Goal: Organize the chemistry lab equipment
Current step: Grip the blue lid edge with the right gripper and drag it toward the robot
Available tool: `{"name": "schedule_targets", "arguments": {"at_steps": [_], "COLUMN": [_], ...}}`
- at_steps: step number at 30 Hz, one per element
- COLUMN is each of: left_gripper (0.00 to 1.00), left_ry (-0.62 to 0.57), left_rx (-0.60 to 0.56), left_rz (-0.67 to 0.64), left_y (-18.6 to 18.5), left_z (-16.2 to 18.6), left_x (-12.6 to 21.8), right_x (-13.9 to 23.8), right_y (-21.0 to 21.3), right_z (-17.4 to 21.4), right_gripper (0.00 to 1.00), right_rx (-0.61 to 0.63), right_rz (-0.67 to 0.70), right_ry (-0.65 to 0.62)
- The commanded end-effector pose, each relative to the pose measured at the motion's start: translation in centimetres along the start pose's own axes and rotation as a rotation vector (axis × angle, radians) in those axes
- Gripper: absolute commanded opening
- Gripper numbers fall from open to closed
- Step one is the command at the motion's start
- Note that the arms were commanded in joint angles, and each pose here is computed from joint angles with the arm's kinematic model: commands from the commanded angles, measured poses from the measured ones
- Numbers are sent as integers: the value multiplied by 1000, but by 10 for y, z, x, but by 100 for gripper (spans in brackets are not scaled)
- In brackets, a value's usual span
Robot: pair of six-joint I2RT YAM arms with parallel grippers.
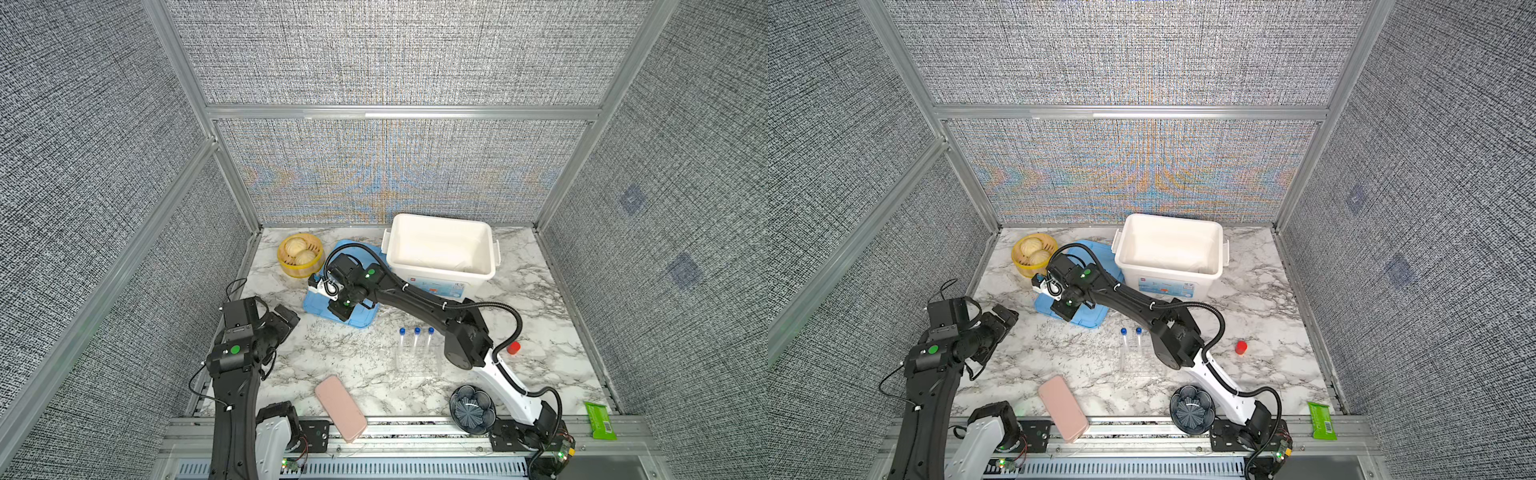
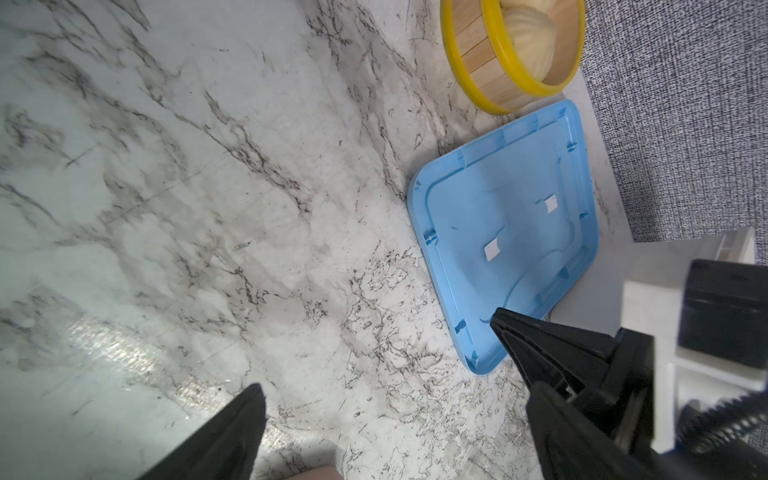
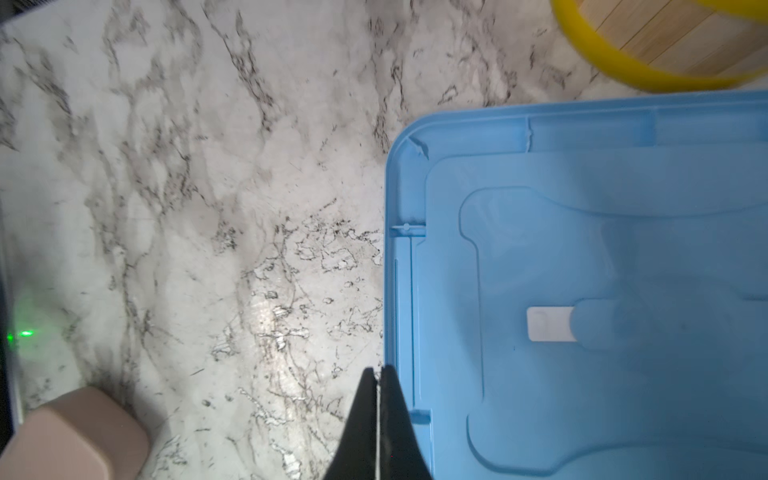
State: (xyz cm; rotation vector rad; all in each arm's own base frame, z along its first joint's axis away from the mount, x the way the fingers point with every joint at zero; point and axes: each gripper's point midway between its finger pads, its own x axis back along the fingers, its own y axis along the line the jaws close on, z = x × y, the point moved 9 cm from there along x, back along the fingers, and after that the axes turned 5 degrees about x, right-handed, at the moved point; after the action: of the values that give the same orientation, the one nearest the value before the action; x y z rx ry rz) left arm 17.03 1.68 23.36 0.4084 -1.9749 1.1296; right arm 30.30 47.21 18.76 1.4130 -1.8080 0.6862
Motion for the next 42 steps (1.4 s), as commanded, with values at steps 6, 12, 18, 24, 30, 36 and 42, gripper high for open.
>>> {"name": "schedule_targets", "arguments": {"at_steps": [6,12,18,24,30,36,42], "left_gripper": [99,97,97,97,95,93,93], "left_ry": [42,42,4,-4,21,47,69], "left_rx": [58,113,169,202,219,227,230], "left_rz": [-7,-73,-112,-133,-115,-74,-42], "left_y": [-1,7,15,20,21,18,16], "left_z": [-5,-9,-14,-17,-18,-18,-19], "left_x": [-20,-35,-36,-38,-42,-46,-49], "right_x": [6,-22,-39,-50,-68,-65,-44], "right_y": [9,11,8,8,9,7,10], "right_z": [1,23,37,46,57,48,29], "right_gripper": [2,29,28,22,13,0,0], "right_rx": [1,16,37,66,104,115,127], "right_rz": [-61,-135,-112,-112,-70,-43,-35], "right_ry": [-39,77,168,208,265,234,161]}}
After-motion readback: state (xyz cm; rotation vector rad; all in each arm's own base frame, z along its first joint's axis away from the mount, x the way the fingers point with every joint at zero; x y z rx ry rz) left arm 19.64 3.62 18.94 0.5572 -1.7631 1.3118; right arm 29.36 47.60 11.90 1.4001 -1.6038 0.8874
